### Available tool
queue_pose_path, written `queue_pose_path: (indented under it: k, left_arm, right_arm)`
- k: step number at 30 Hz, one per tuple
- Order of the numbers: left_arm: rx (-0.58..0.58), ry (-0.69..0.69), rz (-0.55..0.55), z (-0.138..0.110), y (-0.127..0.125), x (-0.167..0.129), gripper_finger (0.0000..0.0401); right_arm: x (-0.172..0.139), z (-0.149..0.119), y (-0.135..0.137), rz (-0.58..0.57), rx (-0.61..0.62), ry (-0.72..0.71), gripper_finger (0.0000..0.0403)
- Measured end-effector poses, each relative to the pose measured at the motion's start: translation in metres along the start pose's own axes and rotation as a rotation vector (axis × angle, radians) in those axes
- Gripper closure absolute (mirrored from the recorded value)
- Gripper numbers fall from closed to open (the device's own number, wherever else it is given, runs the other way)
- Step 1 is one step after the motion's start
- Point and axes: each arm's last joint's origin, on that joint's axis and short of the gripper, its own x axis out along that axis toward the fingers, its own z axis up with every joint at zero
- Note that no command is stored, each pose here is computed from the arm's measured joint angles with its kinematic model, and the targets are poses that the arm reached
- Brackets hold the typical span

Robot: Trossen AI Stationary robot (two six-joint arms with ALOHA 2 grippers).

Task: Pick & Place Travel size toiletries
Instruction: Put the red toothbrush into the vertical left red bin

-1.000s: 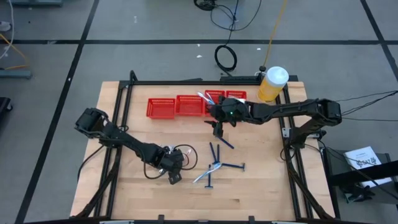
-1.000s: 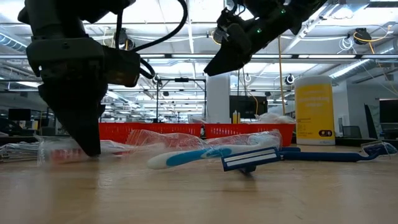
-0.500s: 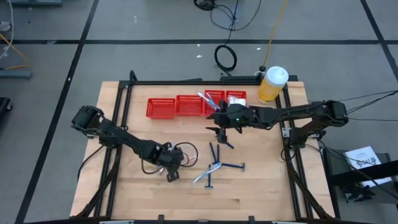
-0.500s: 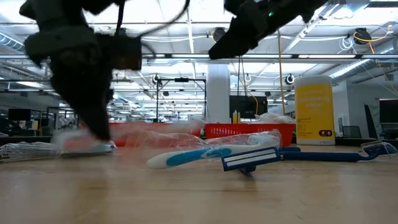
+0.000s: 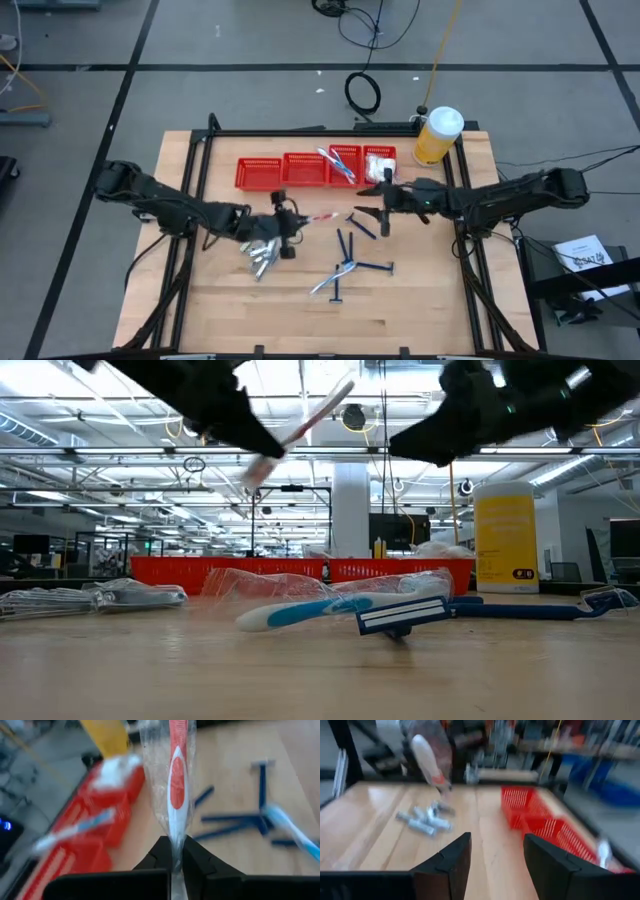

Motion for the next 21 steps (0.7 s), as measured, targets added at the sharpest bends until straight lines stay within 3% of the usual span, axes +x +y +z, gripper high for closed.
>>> queue_pose_path:
  k: [3,6,13,21]
  left_arm:
    - [-0.028,-0.139,-0.062,-0.003,0.015,0.015,0.0395]
    - [-0.045,-0.222,-0.093,-0.013,0.029,0.026,0.0390]
    - [-0.111,-0.290,-0.126,-0.024,0.055,0.047,0.0391]
    - [-0.121,-0.313,-0.135,-0.024,0.062,0.052,0.0390]
  right_arm:
    - [-0.006,-0.016,0.001,-0.015,-0.012,-0.172,0.0234]
    - [0.000,-0.020,0.002,-0.012,0.009,-0.242,0.0232]
    - [0.048,-0.007,0.005,0.035,0.023,-0.216,0.0204]
    - [0.080,0.012,0.004,0.062,0.026,-0.226,0.0150]
